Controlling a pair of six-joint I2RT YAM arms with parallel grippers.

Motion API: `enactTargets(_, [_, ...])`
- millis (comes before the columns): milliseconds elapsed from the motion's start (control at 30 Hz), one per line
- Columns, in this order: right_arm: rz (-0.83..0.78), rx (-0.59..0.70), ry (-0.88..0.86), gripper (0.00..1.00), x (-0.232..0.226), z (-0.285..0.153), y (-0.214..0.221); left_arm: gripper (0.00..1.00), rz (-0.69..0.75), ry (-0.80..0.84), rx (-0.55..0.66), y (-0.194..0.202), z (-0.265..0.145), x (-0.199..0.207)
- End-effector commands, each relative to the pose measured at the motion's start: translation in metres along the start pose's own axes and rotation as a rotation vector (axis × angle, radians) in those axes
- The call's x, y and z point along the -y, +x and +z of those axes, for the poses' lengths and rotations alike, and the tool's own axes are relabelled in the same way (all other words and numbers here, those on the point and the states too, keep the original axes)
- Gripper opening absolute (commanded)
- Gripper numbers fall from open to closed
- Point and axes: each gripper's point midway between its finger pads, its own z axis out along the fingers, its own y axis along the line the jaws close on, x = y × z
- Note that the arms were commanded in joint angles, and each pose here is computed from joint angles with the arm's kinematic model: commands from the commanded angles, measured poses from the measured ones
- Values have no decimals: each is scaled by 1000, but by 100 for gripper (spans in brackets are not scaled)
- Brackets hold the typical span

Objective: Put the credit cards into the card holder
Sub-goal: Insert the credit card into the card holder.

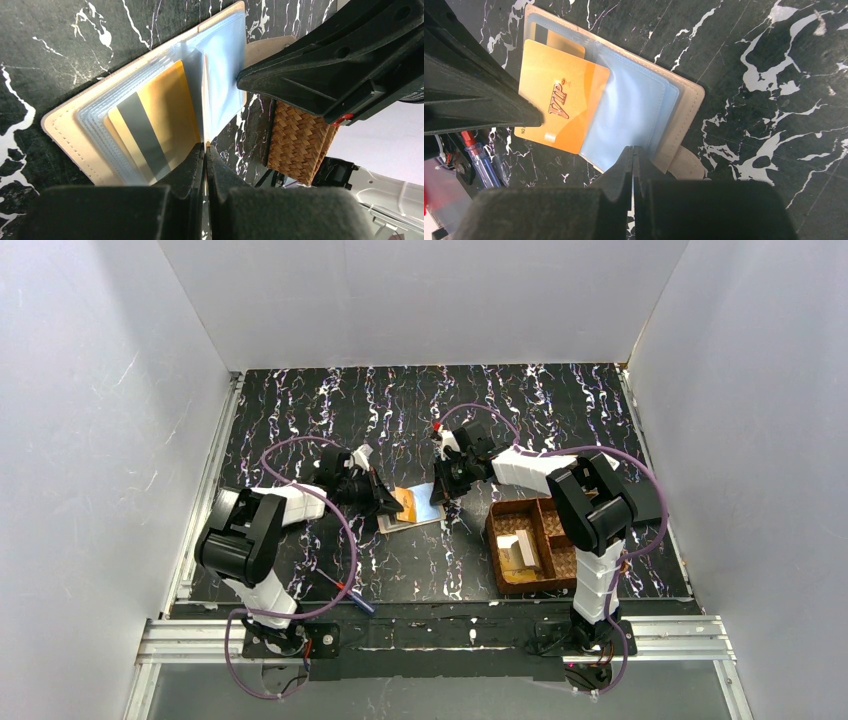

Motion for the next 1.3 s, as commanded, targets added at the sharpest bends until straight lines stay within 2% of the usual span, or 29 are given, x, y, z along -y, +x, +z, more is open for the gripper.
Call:
enactTargets(0, [11, -34, 14, 1, 8, 8, 10, 0, 20, -47, -56, 5, 0, -10])
enactTargets(300, [12, -36, 11, 1, 8, 8, 11, 0, 11, -25, -57, 3, 7, -11])
enactTargets(833, [12, -37, 9, 1, 7, 7, 11, 0, 14, 19, 36, -17, 15, -4])
enactTargets(1267, [15, -46, 12, 1, 9, 9, 14, 0, 65, -17, 97, -29, 14, -10])
